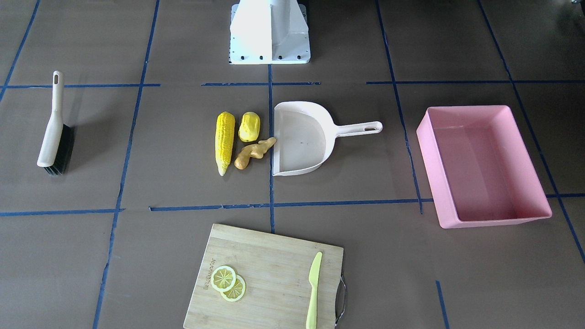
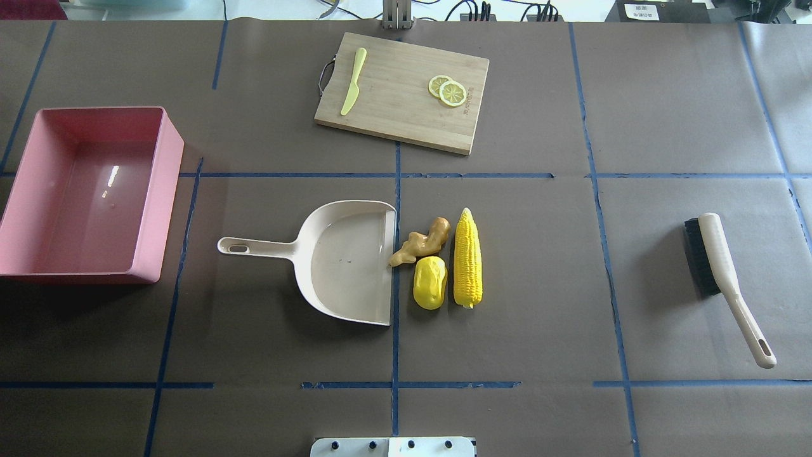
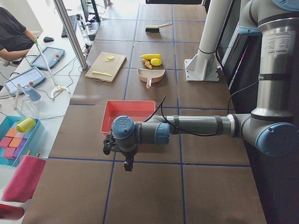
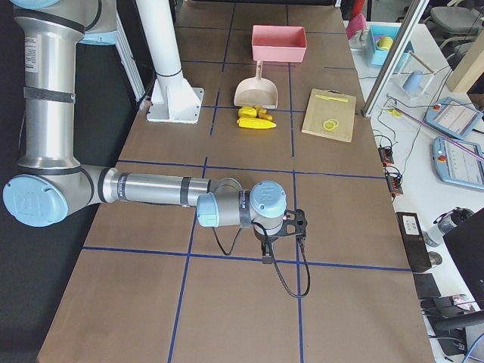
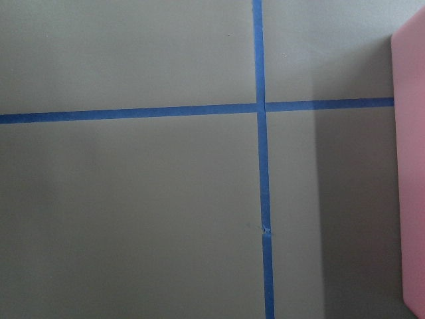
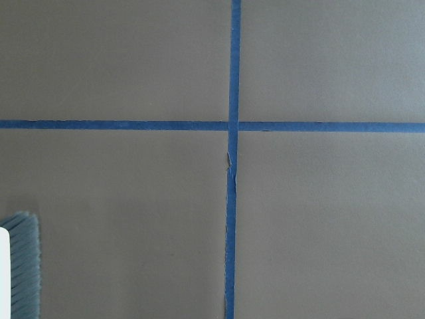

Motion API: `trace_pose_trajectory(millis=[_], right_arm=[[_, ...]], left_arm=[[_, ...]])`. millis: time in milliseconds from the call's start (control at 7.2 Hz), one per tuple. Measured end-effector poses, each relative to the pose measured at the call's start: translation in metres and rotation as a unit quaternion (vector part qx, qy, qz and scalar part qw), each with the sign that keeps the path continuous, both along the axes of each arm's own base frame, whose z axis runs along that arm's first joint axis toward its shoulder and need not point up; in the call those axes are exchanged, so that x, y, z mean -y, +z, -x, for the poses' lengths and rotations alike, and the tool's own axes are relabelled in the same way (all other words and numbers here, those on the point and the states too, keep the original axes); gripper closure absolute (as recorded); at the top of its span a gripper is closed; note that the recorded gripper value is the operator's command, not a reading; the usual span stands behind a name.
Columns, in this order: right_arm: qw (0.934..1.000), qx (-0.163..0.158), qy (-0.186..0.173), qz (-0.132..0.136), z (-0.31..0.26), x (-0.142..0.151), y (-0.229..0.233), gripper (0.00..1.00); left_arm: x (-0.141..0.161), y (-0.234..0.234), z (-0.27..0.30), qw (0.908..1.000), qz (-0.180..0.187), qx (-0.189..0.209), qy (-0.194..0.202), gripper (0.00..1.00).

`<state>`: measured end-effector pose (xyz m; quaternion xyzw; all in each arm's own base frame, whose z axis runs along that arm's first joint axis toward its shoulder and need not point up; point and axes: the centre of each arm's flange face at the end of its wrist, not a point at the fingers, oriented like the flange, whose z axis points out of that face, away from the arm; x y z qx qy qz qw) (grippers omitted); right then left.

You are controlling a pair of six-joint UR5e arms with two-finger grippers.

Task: Sweep and dump trash into bin

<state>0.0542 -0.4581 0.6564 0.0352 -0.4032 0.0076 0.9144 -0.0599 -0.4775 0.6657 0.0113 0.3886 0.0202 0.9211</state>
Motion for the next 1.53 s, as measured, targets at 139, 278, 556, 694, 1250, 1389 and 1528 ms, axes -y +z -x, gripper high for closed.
trace_pose_trajectory(millis=[139, 278, 556, 694, 1250, 1389, 1528], right_arm=[[1.0000, 0.000, 0.000, 0.001, 0.000, 0.000, 0.001, 0.00], [1.0000, 0.000, 0.000, 0.001, 0.000, -0.001, 0.001, 0.00], [1.0000, 0.000, 0.000, 0.001, 0.000, -0.001, 0.000, 0.00], [1.0000, 0.000, 0.001, 0.001, 0.000, -0.001, 0.000, 0.00], [1.0000, 0.000, 0.001, -0.001, 0.000, 0.000, -0.002, 0.00], [1.0000, 0.001, 0.004, 0.001, 0.000, 0.001, -0.003, 0.00], [0.9999, 0.003, 0.013, 0.008, 0.000, 0.002, -0.006, 0.00]], left_arm=[[0.000, 0.000, 0.000, 1.0000, -0.001, 0.000, 0.000, 0.00], [0.001, -0.001, 0.000, 1.0000, -0.002, 0.001, 0.000, 0.00], [0.003, -0.004, 0.000, 1.0000, -0.006, 0.000, 0.000, 0.00], [0.005, -0.007, -0.001, 0.9999, -0.011, 0.000, 0.001, 0.00], [0.022, -0.047, -0.006, 0.9957, -0.093, -0.004, 0.005, 0.00], [0.029, -0.067, -0.010, 0.9926, -0.121, -0.005, 0.009, 0.00], [0.033, -0.088, -0.019, 0.9877, -0.155, -0.006, 0.018, 0.00]])
